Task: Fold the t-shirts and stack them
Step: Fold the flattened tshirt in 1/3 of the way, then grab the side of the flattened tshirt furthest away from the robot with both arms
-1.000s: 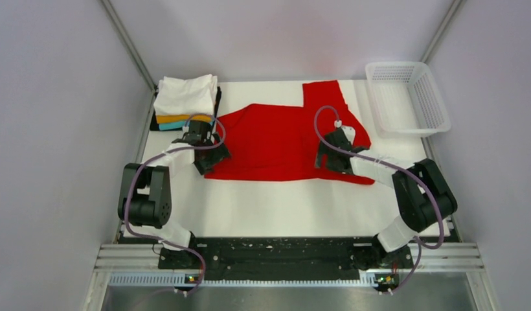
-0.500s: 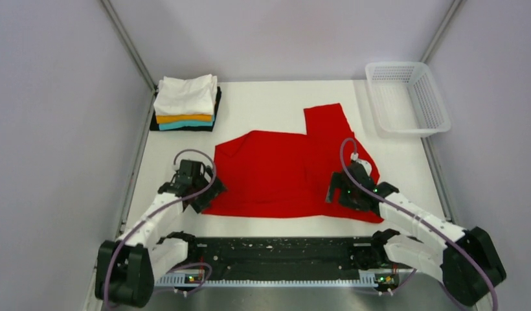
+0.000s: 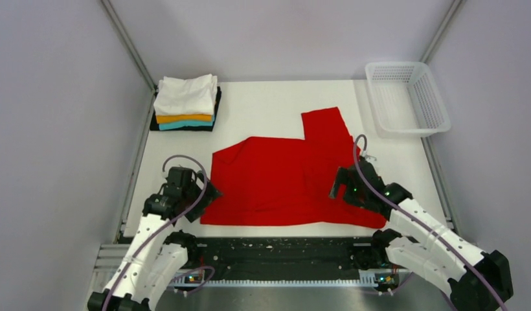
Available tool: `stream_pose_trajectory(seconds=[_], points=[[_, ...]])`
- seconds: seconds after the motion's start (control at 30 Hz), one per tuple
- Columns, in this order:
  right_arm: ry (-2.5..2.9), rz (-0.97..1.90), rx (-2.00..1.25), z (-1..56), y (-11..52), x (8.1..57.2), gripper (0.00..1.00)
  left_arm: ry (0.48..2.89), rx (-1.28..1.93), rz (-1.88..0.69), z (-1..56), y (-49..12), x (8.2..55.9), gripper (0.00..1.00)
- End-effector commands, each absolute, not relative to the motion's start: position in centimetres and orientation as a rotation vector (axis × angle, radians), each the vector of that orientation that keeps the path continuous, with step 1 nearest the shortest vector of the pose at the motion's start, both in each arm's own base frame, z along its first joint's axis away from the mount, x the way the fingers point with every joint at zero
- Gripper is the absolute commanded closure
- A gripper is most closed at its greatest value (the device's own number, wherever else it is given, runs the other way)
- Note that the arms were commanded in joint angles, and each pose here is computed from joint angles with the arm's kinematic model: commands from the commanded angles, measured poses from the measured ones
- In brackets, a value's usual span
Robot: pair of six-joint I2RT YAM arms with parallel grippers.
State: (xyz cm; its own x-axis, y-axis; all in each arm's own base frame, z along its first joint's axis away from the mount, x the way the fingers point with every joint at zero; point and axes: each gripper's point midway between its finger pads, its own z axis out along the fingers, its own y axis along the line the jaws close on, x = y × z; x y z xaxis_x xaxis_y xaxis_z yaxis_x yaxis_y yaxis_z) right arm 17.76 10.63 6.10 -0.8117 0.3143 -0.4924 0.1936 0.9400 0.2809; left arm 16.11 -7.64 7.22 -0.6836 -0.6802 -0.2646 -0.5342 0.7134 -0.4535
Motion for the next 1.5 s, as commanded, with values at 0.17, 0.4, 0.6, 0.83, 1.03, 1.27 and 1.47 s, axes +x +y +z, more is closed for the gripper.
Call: stream_pose_trajectory(seconds=[0.17, 0.4, 0.6, 0.83, 1.03, 1.27, 1.47], points=[[2.165, 0.258, 0.467, 15.0, 9.7, 24.2, 0.01, 2.449, -0.681, -0.418, 13.6, -8.6, 26.0, 0.08], [2.126, 0.215, 0.477, 15.2, 9.2, 25.1, 0.01, 2.512, -0.615, -0.402, 10.5, -10.1, 32.6, 0.29], [2.142, 0.2, 0.481, 14.5, 9.4, 25.4, 0.01, 2.566, -0.623, -0.351, 7.8, -10.5, 35.8, 0.42], [2.174, 0.155, 0.474, 13.8, 9.4, 25.8, 0.01, 2.619, -0.632, -0.303, 5.3, -10.5, 37.3, 0.55], [2.191, 0.136, 0.471, 13.5, 9.4, 25.9, 0.01, 2.61, -0.634, -0.295, 4.4, -10.6, 38.5, 0.57], [2.205, 0.116, 0.472, 13.2, 9.3, 25.9, 0.01, 2.633, -0.625, -0.308, 3.4, -11.0, 39.1, 0.7], [2.201, 0.084, 0.473, 13.2, 9.0, 26.1, 0.01, 2.622, -0.602, -0.376, 4.8, -11.9, 39.3, 0.85]])
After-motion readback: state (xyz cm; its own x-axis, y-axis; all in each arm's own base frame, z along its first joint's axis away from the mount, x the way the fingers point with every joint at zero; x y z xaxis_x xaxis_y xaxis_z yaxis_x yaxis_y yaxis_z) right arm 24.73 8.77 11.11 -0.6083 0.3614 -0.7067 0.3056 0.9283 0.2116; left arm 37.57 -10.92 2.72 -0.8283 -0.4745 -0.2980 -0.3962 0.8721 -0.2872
